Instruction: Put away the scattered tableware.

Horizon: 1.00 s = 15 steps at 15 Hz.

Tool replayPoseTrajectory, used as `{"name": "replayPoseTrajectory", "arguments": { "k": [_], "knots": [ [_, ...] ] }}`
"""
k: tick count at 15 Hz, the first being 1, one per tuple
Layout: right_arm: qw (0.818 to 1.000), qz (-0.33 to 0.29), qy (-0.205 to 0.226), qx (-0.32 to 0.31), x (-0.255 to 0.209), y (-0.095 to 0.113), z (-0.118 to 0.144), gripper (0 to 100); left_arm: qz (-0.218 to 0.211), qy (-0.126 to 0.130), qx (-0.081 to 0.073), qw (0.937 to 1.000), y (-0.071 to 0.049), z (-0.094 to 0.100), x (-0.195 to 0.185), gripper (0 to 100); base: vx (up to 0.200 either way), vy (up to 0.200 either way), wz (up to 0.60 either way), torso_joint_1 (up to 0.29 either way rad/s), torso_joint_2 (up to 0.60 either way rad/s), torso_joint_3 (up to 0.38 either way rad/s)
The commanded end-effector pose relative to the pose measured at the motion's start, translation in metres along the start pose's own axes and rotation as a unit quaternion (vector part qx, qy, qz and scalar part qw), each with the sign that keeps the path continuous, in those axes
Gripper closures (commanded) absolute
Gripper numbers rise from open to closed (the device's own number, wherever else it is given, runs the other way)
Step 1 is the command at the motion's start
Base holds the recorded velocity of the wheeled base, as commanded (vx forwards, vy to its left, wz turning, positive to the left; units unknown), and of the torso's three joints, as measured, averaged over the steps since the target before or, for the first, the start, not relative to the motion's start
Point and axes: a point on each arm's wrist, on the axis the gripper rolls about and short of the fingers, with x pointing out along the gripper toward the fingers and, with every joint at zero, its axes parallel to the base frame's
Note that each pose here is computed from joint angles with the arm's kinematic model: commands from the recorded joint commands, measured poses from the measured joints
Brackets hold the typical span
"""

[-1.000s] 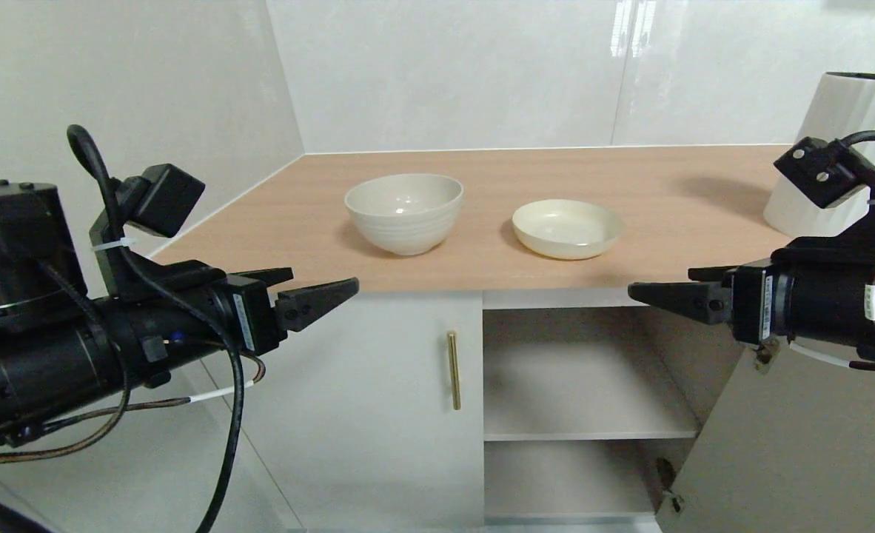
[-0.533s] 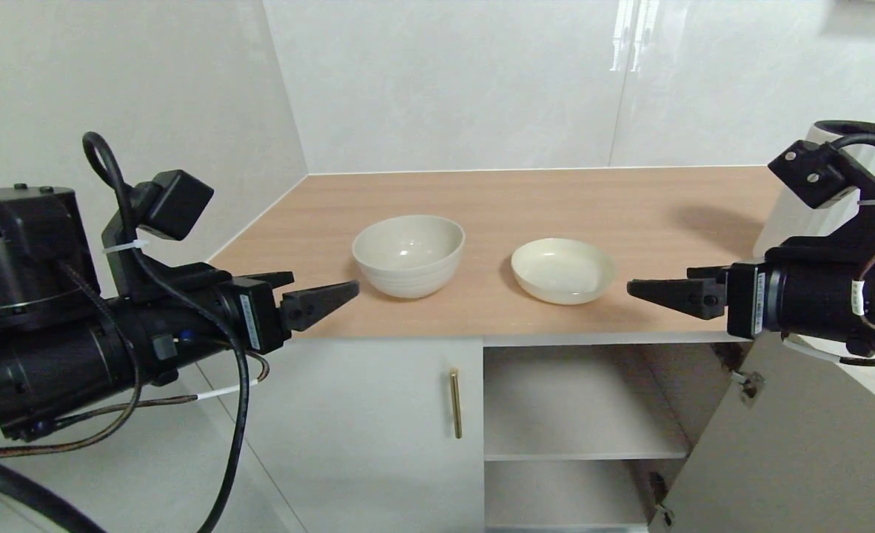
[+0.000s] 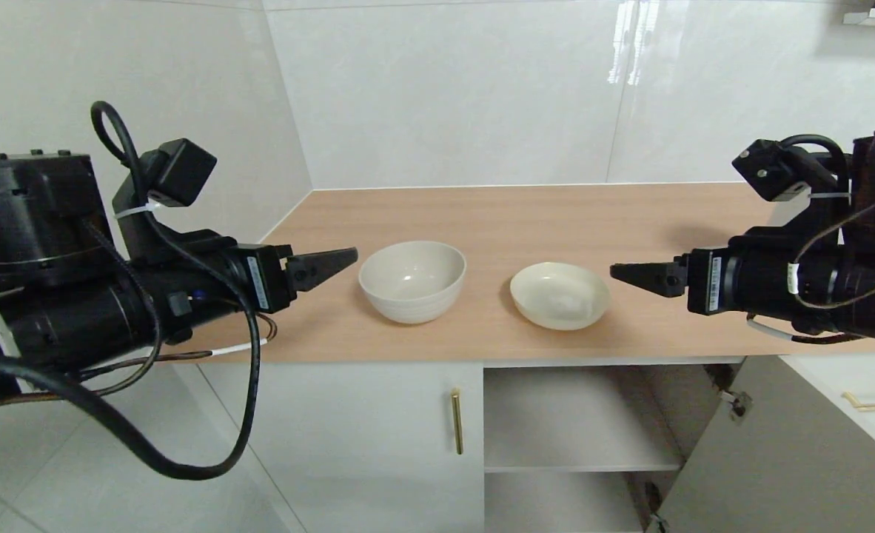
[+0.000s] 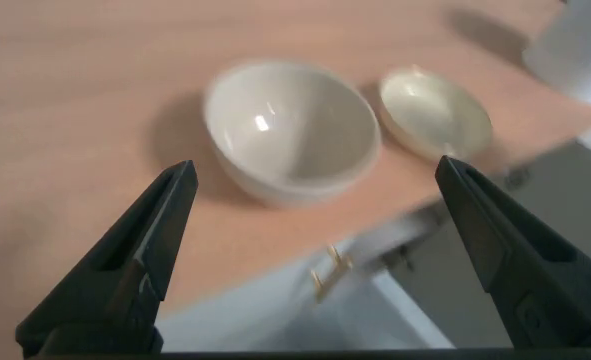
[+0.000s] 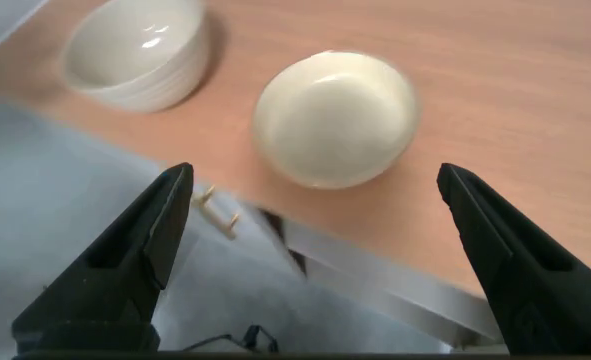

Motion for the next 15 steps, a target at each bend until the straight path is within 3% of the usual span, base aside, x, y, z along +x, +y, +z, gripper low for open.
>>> {"name": "replayPoseTrajectory", "arguments": {
  "k": [1, 2, 3, 4, 6, 7, 9, 11, 12, 15],
  "knots": [
    [0.996, -0.083, 0.019, 0.022, 0.033, -0.003, 0.006, 0, 0.041, 0.016, -0.013, 0.9990, 0.023, 0.018, 0.025, 0, 0.000, 0.000, 0.00, 0.000, 0.00, 0.000],
    [0.995, -0.089, 0.027, 0.038, 0.035, -0.003, 0.008, 0, 0.073, 0.044, -0.026, 0.9961, 0.026, 0.025, 0.030, 0, 0.000, 0.000, 0.00, 0.000, 0.00, 0.000],
    [0.995, -0.090, 0.027, 0.040, 0.035, -0.003, 0.008, 0, 0.076, 0.045, -0.027, 0.9957, 0.026, 0.026, 0.030, 0, 0.000, 0.000, 0.00, 0.000, 0.00, 0.000],
    [0.993, -0.094, 0.029, 0.060, 0.038, -0.003, 0.011, 0, 0.144, 0.095, -0.088, 0.9810, 0.027, 0.047, 0.042, 0, 0.000, 0.000, 0.00, 0.000, 0.00, 0.000],
    [0.993, -0.097, 0.036, 0.061, 0.043, -0.003, 0.008, 0, 0.151, 0.141, -0.135, 0.9692, 0.019, 0.047, 0.055, 0, 0.000, 0.000, 0.00, 0.000, 0.00, 0.000],
    [0.992, -0.100, 0.037, 0.061, 0.045, -0.003, 0.006, 0, 0.156, 0.166, -0.142, 0.9634, 0.020, 0.039, 0.066, 0, 0.000, 0.000, 0.00, 0.000, 0.00, 0.000],
    [0.992, -0.106, 0.038, 0.060, 0.046, -0.004, 0.005, 0, 0.187, 0.179, -0.127, 0.9575, 0.016, 0.024, 0.091, 0, 0.000, 0.000, 0.00, 0.000, 0.00, 0.000],
    [0.992, -0.107, 0.039, 0.061, 0.046, -0.004, 0.004, 0, 0.270, 0.179, -0.087, 0.9420, 0.008, 0.004, 0.127, 0, 0.000, 0.000, 0.00, 0.000, 0.00, 0.000],
    [0.992, -0.107, 0.039, 0.061, 0.046, -0.004, 0.005, 0, 0.288, 0.178, -0.080, 0.9374, 0.008, -0.001, 0.134, 0, 0.000, 0.000, 0.00, 0.000, 0.00, 0.000],
    [0.992, -0.108, 0.038, 0.061, 0.045, -0.004, 0.005, 0, 0.281, 0.169, -0.089, 0.9405, 0.006, 0.000, 0.136, 0, 0.000, 0.000, 0.00, 0.000, 0.00, 0.000]
  ]
}}
